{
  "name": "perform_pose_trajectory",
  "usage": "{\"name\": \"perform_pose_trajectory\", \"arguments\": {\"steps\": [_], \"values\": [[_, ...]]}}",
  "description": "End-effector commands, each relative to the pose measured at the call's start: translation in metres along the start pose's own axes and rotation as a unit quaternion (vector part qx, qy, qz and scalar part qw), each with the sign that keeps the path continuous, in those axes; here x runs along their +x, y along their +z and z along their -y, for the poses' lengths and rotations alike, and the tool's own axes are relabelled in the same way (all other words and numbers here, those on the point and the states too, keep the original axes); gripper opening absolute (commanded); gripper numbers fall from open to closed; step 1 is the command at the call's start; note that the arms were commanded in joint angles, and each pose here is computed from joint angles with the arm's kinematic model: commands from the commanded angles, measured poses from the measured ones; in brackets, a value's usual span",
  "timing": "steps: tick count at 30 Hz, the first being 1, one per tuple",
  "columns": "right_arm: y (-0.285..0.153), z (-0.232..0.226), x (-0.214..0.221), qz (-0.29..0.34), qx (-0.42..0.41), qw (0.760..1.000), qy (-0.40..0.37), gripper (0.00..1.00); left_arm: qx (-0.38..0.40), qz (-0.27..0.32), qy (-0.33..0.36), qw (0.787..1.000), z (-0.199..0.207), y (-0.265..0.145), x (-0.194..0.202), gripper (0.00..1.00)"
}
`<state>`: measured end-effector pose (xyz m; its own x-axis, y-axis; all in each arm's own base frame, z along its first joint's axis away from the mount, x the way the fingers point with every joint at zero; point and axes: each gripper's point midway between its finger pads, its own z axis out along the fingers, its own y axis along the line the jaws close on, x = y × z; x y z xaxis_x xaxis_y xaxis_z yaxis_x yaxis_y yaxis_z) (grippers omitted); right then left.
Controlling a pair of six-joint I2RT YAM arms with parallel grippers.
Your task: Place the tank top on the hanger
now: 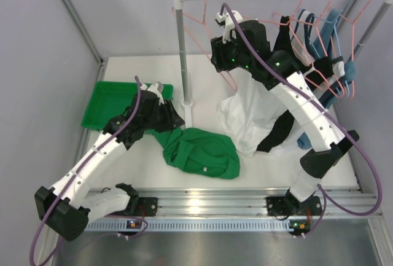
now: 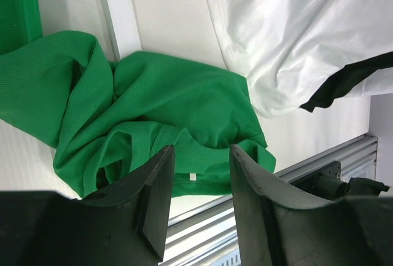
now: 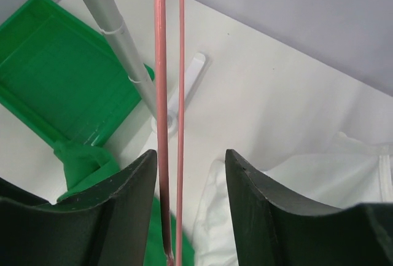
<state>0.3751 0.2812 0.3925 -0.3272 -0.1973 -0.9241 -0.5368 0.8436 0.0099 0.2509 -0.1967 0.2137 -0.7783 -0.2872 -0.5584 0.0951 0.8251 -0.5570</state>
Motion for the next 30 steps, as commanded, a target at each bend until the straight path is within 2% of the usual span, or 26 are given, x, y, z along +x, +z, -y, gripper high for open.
{"name": "perform_pose_trajectory", "arguments": {"steps": [1, 14, 30], "values": [[-0.009, 0.001, -0.016, 0.036, 0.020, 0.999, -0.010, 0.48, 0.022, 0.019, 0.011, 1.000, 0.012, -0.011, -0.011, 0.46], [-0.012, -0.010, -0.032, 0.057, 0.021, 0.998, -0.013, 0.45, 0.016, 0.017, 0.014, 1.000, 0.006, -0.009, -0.007, 0.46], [0.004, -0.010, -0.028, 0.034, 0.037, 0.998, -0.028, 0.32, 0.017, 0.019, 0.018, 1.000, 0.007, -0.009, -0.009, 0.46]]}}
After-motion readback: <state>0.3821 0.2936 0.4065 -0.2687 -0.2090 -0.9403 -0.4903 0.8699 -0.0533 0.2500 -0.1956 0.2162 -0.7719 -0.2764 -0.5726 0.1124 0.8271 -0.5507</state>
